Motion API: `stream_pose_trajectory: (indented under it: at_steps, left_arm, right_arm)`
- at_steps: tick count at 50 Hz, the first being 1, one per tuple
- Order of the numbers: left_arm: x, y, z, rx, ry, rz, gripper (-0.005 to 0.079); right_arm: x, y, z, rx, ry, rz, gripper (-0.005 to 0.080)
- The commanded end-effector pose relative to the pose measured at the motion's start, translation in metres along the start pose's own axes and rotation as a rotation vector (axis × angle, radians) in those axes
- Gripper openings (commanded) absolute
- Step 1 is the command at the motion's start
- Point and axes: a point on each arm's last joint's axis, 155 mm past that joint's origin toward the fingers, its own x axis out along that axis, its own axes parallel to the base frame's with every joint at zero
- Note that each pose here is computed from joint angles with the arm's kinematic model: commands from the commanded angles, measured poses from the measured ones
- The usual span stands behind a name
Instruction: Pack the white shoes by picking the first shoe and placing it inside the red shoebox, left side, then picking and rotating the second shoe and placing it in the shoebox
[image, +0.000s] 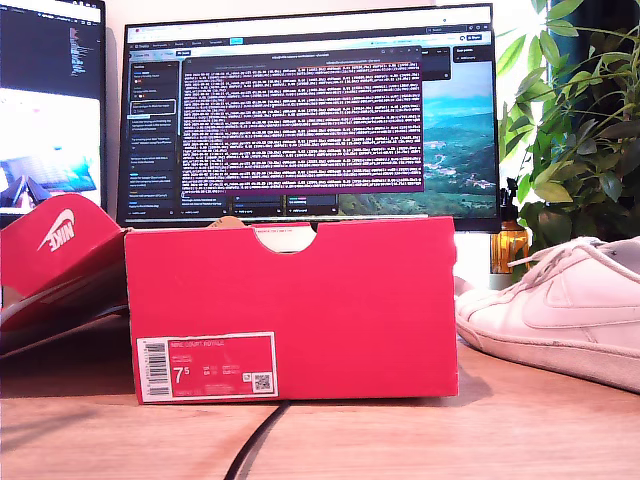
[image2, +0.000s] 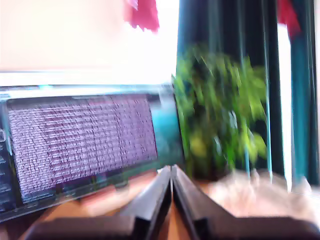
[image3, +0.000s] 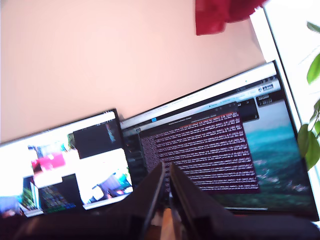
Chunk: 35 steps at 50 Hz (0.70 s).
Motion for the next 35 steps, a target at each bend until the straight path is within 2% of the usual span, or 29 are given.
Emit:
stream_pose_trajectory:
  at_steps: [1, 2, 5, 7, 8, 9, 11, 13, 15, 21, 27, 35]
  left_arm:
    - [0.003, 0.004, -0.025, -0.038, 0.118, -0.004, -0.0019]
    - [0.003, 0.003, -0.026, 0.046, 0.139, -0.010, -0.0018]
    - [0.002, 0.003, -0.034, 0.080, 0.209, -0.021, -0.0019]
    - [0.001, 0.003, -0.040, 0.040, 0.253, -0.019, -0.0018]
    - [0.001, 0.003, -0.043, 0.115, 0.274, -0.030, -0.0018]
    - [0.000, 0.004, -0.047, 0.099, 0.297, -0.027, -0.0018]
    - [-0.001, 0.004, -0.055, 0.153, 0.340, -0.036, -0.0019]
    - [-0.003, 0.004, -0.064, 0.145, 0.386, -0.041, -0.0018]
    - [-0.004, 0.004, -0.073, 0.182, 0.425, -0.054, -0.0019]
    - [-0.012, -0.001, -0.102, 0.229, 0.551, -0.101, -0.0018]
    - [-0.013, -0.010, -0.117, 0.270, 0.616, -0.158, -0.0018]
    - [-0.010, -0.010, -0.131, 0.336, 0.686, -0.169, -0.0018]
  right_arm:
    - [0.011, -0.022, -0.018, -0.014, 0.094, -0.075, -0.0013]
    - [0.014, -0.027, -0.018, -0.007, 0.113, -0.098, -0.0013]
    - [0.023, -0.038, -0.023, -0.010, 0.178, -0.142, -0.0013]
    - [0.028, -0.045, -0.026, -0.004, 0.213, -0.167, -0.0013]
    - [0.032, -0.049, -0.027, -0.023, 0.234, -0.173, -0.0013]
    - [0.035, -0.052, -0.029, -0.024, 0.254, -0.182, -0.0013]
    - [0.041, -0.060, -0.031, -0.033, 0.288, -0.206, -0.0013]
    - [0.047, -0.071, -0.033, -0.031, 0.317, -0.242, -0.0013]
    - [0.053, -0.081, -0.036, -0.064, 0.355, -0.270, -0.0013]
    - [0.072, -0.103, -0.047, -0.026, 0.456, -0.322, -0.0013]
    - [0.083, -0.118, -0.065, 0.028, 0.566, -0.353, -0.0012]
    - [0.088, -0.120, -0.099, 0.093, 0.716, -0.356, -0.0012]
